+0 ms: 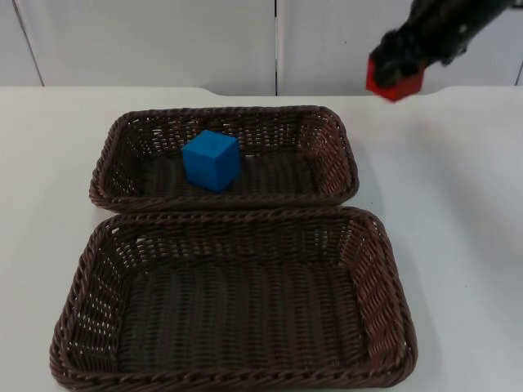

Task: Pick up one cube with the left hand and place it into the upper basket. Pick up one cube with the right hand and place it into the lower basket.

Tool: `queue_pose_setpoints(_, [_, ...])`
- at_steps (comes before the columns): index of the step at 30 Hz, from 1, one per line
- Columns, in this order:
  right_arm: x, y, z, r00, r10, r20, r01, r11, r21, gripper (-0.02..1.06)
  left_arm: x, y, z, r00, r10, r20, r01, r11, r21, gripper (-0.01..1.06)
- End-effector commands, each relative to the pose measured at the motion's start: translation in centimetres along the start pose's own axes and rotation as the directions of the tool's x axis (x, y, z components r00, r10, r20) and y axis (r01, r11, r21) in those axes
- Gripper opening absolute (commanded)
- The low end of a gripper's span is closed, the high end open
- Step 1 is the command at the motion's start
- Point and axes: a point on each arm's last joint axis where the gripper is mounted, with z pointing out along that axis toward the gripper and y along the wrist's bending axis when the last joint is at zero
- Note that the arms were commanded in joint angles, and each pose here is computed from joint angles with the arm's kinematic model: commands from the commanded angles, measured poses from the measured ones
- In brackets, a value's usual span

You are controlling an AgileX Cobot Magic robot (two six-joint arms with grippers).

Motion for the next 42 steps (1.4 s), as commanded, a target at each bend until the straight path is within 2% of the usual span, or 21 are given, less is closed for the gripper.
queue_pose_setpoints(1, [-0.9,-0.1,-2.9,1.000,-0.011,-0.021,0.011,0.999,0.033,0.00,0.1,-0.1,0.0,1.000,-0.006,0.004,0.006,1.000,0.006,1.05])
queue_pose_setpoints(7, [-1.7,0.1,-7.8,0.997,-0.034,-0.076,0.037,0.999,0.035,0.00,0.1,-0.1,0.0,1.000,-0.005,0.004,0.005,1.000,0.005,1.05])
queue_pose_setpoints(15, [-3.0,0.3,-11.9,1.000,-0.021,-0.009,0.021,0.998,0.057,0.00,0.1,-0.1,0.0,1.000,-0.005,0.004,0.005,1.000,0.005,1.05])
queue_pose_setpoints(25, [-3.2,0.6,-14.6,1.000,0.023,-0.005,-0.023,0.998,0.053,0.00,0.1,-0.1,0.0,1.000,-0.005,0.002,0.005,1.000,0.005,1.05])
queue_pose_setpoints(42, [-3.0,1.5,-18.2,0.999,0.040,-0.017,-0.040,0.999,0.020,0.00,0.1,-0.1,0.0,1.000,-0.005,0.002,0.005,1.000,0.005,1.05])
